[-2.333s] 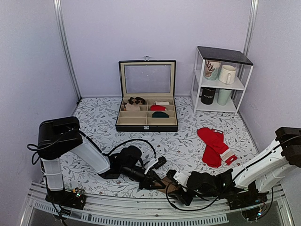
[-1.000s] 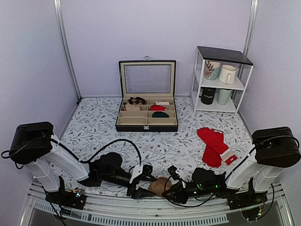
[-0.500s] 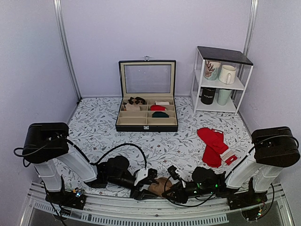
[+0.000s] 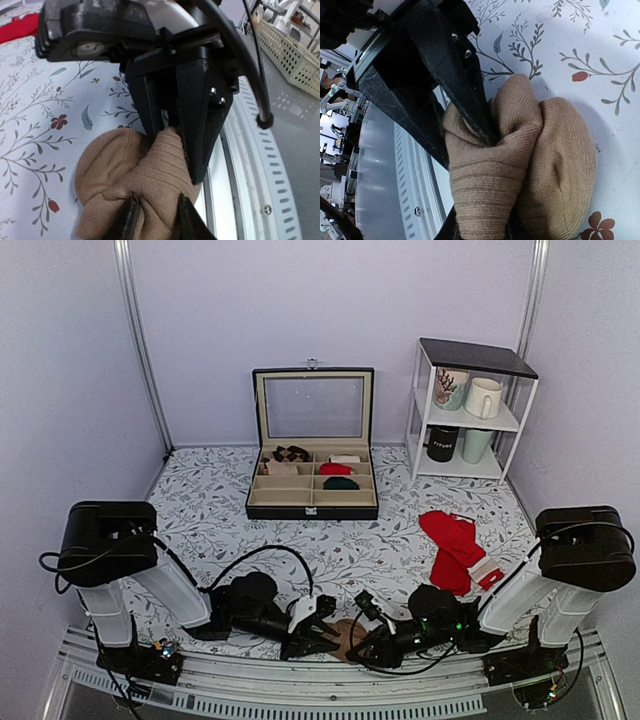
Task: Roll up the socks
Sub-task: Roll a pair of socks at the center of the board.
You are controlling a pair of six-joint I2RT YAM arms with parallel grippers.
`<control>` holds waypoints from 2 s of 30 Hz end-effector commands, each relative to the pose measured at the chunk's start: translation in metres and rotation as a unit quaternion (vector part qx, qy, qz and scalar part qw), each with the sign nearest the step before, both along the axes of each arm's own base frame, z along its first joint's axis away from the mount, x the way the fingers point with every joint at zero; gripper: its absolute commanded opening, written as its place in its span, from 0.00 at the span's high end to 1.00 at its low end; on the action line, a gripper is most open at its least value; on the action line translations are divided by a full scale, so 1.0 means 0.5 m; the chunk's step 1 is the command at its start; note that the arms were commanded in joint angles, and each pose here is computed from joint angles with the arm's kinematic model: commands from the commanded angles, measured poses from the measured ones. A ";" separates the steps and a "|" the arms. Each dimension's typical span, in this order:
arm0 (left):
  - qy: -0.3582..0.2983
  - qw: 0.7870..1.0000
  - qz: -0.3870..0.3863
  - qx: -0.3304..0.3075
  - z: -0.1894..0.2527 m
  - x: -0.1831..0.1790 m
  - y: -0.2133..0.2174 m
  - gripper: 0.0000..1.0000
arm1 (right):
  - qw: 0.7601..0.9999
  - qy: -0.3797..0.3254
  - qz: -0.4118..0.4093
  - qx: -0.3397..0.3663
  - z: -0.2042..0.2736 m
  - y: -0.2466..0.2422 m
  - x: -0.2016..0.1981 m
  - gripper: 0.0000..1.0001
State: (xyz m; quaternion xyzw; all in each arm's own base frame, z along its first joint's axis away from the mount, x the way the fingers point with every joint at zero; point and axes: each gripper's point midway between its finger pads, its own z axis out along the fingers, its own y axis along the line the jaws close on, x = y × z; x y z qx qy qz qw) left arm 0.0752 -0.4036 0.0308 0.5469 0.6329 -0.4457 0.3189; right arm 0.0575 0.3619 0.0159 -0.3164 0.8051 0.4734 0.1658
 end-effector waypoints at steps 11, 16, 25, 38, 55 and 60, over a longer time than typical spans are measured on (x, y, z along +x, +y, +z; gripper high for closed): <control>-0.025 1.000 0.014 -0.006 0.030 -0.030 0.071 0.68 | 0.976 0.060 0.005 -0.207 -0.175 -0.134 -0.033 0.81; -0.056 0.997 0.019 -0.051 0.106 -0.017 0.057 0.66 | 0.976 0.057 0.007 -0.211 -0.177 -0.135 -0.031 0.81; -0.038 0.999 -0.002 -0.018 0.054 -0.025 0.048 0.66 | 0.976 0.055 0.008 -0.210 -0.177 -0.133 -0.029 0.81; -0.007 1.000 -0.012 0.003 -0.005 -0.026 0.029 0.01 | 0.975 0.058 0.010 -0.213 -0.178 -0.136 -0.030 0.82; 0.047 0.995 -0.029 0.088 -0.088 -0.053 0.054 0.85 | 0.974 0.062 0.013 -0.218 -0.182 -0.132 -0.030 0.83; 0.070 0.991 -0.021 0.113 -0.104 -0.060 0.070 1.00 | 0.972 0.066 0.013 -0.224 -0.185 -0.137 -0.031 0.83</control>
